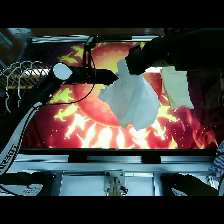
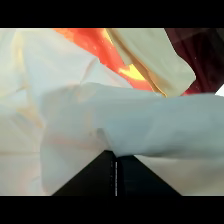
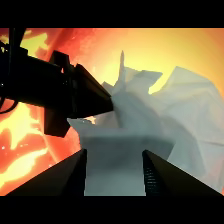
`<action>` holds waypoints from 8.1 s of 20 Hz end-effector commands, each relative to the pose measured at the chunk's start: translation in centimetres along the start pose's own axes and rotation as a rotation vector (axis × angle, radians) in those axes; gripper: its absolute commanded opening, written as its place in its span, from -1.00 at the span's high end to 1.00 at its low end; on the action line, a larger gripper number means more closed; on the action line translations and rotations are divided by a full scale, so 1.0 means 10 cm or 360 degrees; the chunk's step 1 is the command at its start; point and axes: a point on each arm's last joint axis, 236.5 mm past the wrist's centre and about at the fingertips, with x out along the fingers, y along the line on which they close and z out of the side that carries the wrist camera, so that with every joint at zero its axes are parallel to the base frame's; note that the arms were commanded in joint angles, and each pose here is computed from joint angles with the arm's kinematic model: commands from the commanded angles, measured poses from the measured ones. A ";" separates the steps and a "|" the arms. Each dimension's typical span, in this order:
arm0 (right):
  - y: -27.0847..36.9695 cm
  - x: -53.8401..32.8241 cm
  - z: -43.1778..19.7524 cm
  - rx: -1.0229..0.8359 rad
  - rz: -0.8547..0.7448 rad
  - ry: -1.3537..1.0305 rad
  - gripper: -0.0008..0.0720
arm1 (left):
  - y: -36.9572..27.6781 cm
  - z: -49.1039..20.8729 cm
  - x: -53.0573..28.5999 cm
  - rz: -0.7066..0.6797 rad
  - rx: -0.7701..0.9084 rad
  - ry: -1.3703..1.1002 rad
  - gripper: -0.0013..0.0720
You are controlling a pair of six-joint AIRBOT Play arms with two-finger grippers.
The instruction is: Fold the shirts.
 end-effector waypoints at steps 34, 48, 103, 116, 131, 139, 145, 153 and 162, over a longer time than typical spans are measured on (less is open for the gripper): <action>0.85 1.69 -3.41 0.1247 0.0521 0.1174 -0.70 | 1.32 -1.79 -0.38 0.0303 -0.0508 0.0828 -0.72; 0.83 2.31 -3.32 0.1369 0.0319 0.0887 -0.73 | 1.34 -1.77 -0.37 0.0311 -0.0503 0.0809 -0.71; 0.27 0.18 -0.42 0.0592 0.0300 -0.0373 0.83 | 0.26 -1.19 -0.23 0.0259 0.0159 0.0365 -1.00; 0.00 -0.16 0.05 0.0267 0.0096 -0.0656 0.83 | 0.09 0.74 -1.15 0.0408 0.0407 -0.0499 0.84; 0.44 -0.47 -0.80 0.0359 0.0316 0.0309 0.83 | -0.56 0.58 -3.19 0.0753 0.0441 -0.0200 0.84; 0.92 0.48 -1.73 -0.0014 0.0836 0.1165 0.83 | 0.71 -1.66 -1.97 0.0828 -0.0187 0.0871 0.84; 0.92 1.10 -2.04 0.0070 0.0852 0.1374 0.83 | 0.91 -1.62 -1.29 0.0709 -0.0363 0.0647 -0.33; 0.73 1.73 -1.88 0.0264 0.0644 0.1154 -0.59 | 1.43 -0.88 -2.15 0.1031 -0.0083 0.0606 -0.72; -0.45 0.93 -1.58 0.0346 0.0030 0.0913 -0.59 | 1.30 -1.66 -2.19 0.1011 -0.0312 0.0964 -0.15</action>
